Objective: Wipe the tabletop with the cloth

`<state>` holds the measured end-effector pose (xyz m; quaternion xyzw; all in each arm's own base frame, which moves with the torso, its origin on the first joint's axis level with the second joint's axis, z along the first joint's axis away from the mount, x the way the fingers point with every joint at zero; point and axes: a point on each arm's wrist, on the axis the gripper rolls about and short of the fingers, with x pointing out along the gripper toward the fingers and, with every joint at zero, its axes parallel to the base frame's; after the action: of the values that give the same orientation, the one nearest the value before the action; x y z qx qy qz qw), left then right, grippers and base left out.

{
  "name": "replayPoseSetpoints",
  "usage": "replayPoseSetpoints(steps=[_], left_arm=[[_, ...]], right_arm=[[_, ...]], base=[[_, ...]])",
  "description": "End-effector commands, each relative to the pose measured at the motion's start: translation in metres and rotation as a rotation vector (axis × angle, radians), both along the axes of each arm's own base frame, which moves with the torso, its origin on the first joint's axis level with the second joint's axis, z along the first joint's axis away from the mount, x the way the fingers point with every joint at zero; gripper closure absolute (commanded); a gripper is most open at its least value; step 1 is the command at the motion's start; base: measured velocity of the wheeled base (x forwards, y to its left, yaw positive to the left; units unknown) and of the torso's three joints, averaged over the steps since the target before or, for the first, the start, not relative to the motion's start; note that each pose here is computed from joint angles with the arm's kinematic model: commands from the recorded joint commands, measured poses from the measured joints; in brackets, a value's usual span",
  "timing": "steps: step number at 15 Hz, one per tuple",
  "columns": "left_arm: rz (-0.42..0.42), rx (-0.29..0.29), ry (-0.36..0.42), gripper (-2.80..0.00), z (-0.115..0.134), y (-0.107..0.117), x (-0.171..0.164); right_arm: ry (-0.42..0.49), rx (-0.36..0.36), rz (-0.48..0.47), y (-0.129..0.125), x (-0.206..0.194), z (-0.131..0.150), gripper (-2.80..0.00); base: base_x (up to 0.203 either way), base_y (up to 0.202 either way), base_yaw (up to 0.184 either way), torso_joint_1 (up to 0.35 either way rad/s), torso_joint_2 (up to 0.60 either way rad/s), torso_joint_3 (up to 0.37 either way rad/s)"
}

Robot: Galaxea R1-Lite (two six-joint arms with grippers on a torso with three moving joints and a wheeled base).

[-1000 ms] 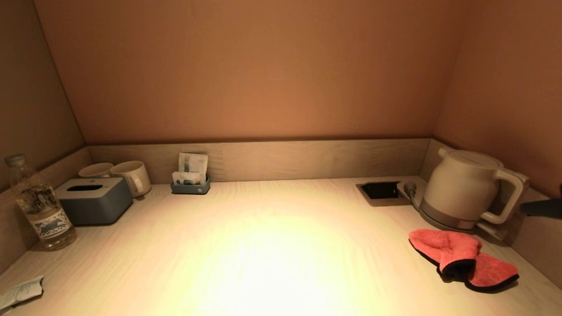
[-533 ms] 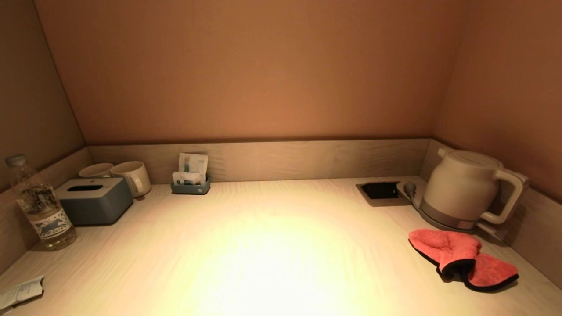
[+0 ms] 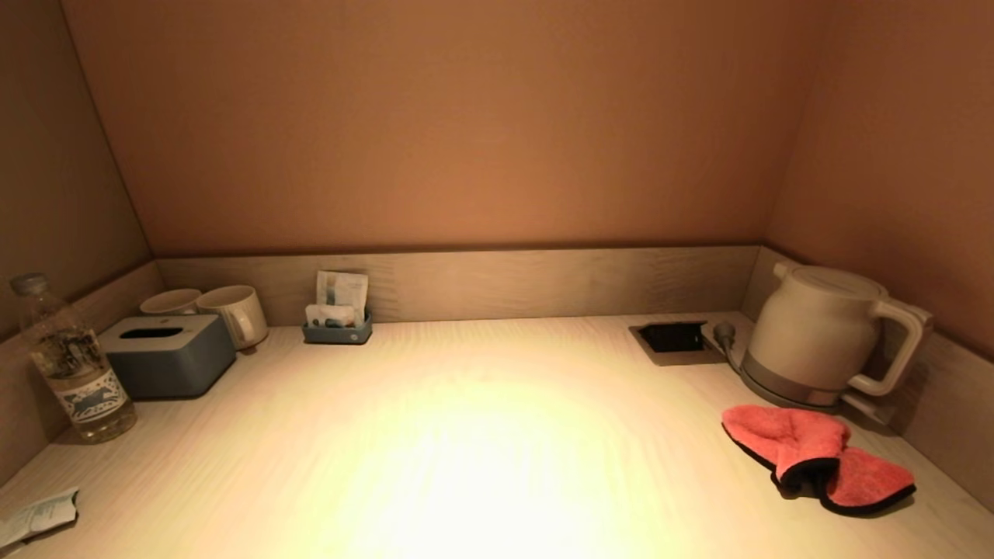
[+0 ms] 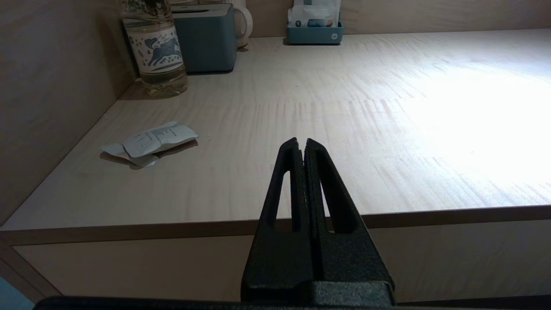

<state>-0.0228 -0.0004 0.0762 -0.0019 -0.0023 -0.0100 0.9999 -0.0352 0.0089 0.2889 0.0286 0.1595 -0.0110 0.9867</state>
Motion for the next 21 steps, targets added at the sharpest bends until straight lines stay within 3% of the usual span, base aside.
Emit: replayPoseSetpoints(steps=[1, 4, 10, 14, 21], left_arm=[[0.0, -0.001, 0.001, 0.0, 0.0, 0.0, 0.0], [0.0, -0.001, 0.002, 0.0, 0.0, 0.0, 0.0], [0.0, -0.001, 0.003, 0.0, 0.0, 0.0, 0.0], [0.0, -0.001, 0.001, 0.0, 0.0, 0.0, 0.0], [-0.001, -0.001, 0.002, 0.0, 0.0, 0.0, 0.0]], right_arm=[[-0.05, 0.019, -0.006, 0.003, -0.02, -0.01, 0.0], [-0.109, 0.033, -0.001, 0.006, -0.043, -0.028, 0.0], [-0.114, 0.044, 0.042, 0.003, -0.053, -0.037, 0.0], [-0.171, 0.041, 0.085, -0.002, -0.071, -0.05, 0.0], [-0.176, 0.056, 0.053, -0.01, -0.074, -0.059, 0.0]], base=[[0.0, 0.0, 0.0, 0.0, 0.0, 0.0], [0.0, 0.0, 0.0, 0.0, 0.0, 0.0], [0.0, 0.0, 0.0, 0.0, 0.0, 0.0], [0.0, 0.0, 0.0, 0.0, 0.0, 0.0], [0.0, 0.0, 0.0, 0.0, 0.0, 0.0]])
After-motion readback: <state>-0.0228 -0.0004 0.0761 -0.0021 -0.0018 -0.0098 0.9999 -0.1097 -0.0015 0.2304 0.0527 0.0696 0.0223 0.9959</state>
